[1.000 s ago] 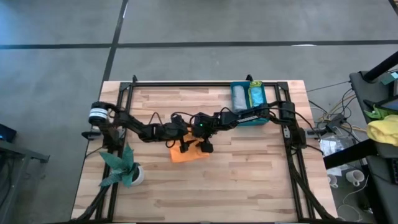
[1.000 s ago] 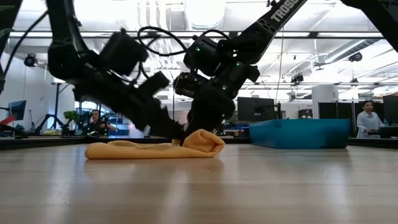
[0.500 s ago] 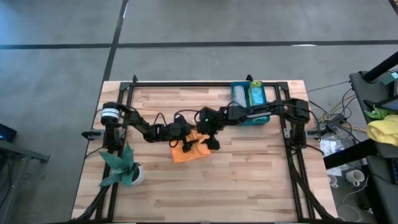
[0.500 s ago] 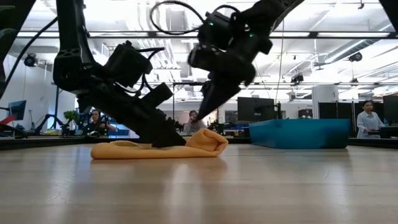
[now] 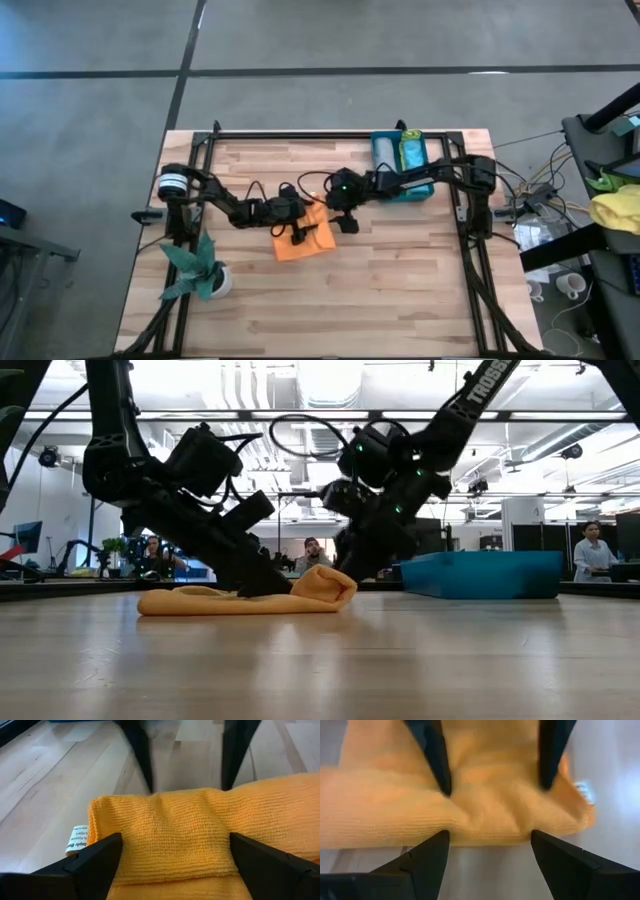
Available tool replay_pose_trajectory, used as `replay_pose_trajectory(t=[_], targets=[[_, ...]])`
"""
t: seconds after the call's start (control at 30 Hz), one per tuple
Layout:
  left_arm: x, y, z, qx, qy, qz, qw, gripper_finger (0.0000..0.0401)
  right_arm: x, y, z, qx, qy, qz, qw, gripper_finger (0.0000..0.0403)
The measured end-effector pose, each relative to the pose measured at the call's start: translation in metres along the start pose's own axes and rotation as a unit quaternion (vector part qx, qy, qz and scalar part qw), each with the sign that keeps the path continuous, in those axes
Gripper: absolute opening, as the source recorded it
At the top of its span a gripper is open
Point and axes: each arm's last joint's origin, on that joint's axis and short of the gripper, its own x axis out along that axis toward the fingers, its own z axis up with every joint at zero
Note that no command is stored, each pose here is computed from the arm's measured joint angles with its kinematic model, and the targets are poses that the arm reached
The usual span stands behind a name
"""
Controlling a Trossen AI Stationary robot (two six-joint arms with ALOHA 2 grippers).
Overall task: Roll microfiber towels into tight, uniform cylinder then place into a basket
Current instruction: Roll the orange towel
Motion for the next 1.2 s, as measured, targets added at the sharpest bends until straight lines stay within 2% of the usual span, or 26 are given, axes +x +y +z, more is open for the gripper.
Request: replay_pose_trajectory(t=[0.1,0.37,0.6,1.0,1.1,1.2], targets=[[-0.001,0.000,0.003,0.000,-0.003,0.000,1.000,0.0352,0.006,0.001,-0.006,0.022,0.009,0.007,1.000,0.0279],[-0.008,0.002,0.009,0.003,0.003,0.002,1.000,0.0352,0.008,0.004,-0.012,0.027,0.010,0.013,1.000,0.0283],[-0.008,0.002,0.008,0.003,0.007,0.002,1.000,0.0352,0.009,0.009,-0.012,-0.025,0.011,0.022,0.999,0.0283],[-0.021,0.004,0.032,0.004,-0.029,0.002,1.000,0.0352,0.009,0.010,-0.013,-0.018,0.012,0.025,0.999,0.0283],[-0.034,0.006,0.039,-0.002,-0.014,0.001,1.000,0.0352,0.009,0.010,-0.013,-0.015,0.012,0.025,1.000,0.0283],[-0.050,0.009,0.041,-0.046,0.032,0.002,0.998,0.0352,0.009,0.010,-0.013,-0.004,0.009,0.023,1.000,0.0283]])
